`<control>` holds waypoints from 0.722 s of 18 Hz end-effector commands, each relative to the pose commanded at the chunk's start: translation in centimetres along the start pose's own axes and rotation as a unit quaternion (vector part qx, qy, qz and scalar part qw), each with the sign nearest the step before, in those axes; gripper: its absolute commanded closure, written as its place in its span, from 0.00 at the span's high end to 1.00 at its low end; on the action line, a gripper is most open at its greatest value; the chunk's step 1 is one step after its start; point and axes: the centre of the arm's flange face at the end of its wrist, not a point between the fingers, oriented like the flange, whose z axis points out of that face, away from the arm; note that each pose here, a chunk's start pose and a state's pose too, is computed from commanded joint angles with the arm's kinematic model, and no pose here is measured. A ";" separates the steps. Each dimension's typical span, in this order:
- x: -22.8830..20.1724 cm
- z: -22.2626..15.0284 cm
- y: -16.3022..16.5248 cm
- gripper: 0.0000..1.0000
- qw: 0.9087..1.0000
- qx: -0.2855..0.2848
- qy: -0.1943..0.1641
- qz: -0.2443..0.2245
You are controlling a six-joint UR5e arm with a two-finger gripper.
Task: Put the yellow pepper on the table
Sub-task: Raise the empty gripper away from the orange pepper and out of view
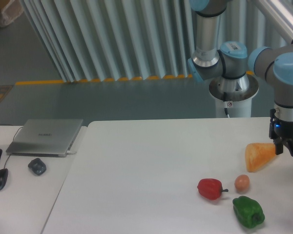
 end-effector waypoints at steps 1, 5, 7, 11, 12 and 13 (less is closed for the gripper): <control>0.0 0.0 -0.1 1.00 1.000 -0.001 0.000 0.002; -1.2 0.2 0.3 1.00 1.000 0.000 -0.015 -0.003; -2.3 0.8 2.2 1.00 0.999 -0.004 -0.040 -0.018; -3.5 1.7 5.0 1.00 0.998 -0.010 -0.039 -0.044; -3.6 2.0 6.1 1.00 0.998 -0.011 -0.038 -0.048; -4.0 2.0 7.1 1.00 0.998 -0.012 -0.043 -0.055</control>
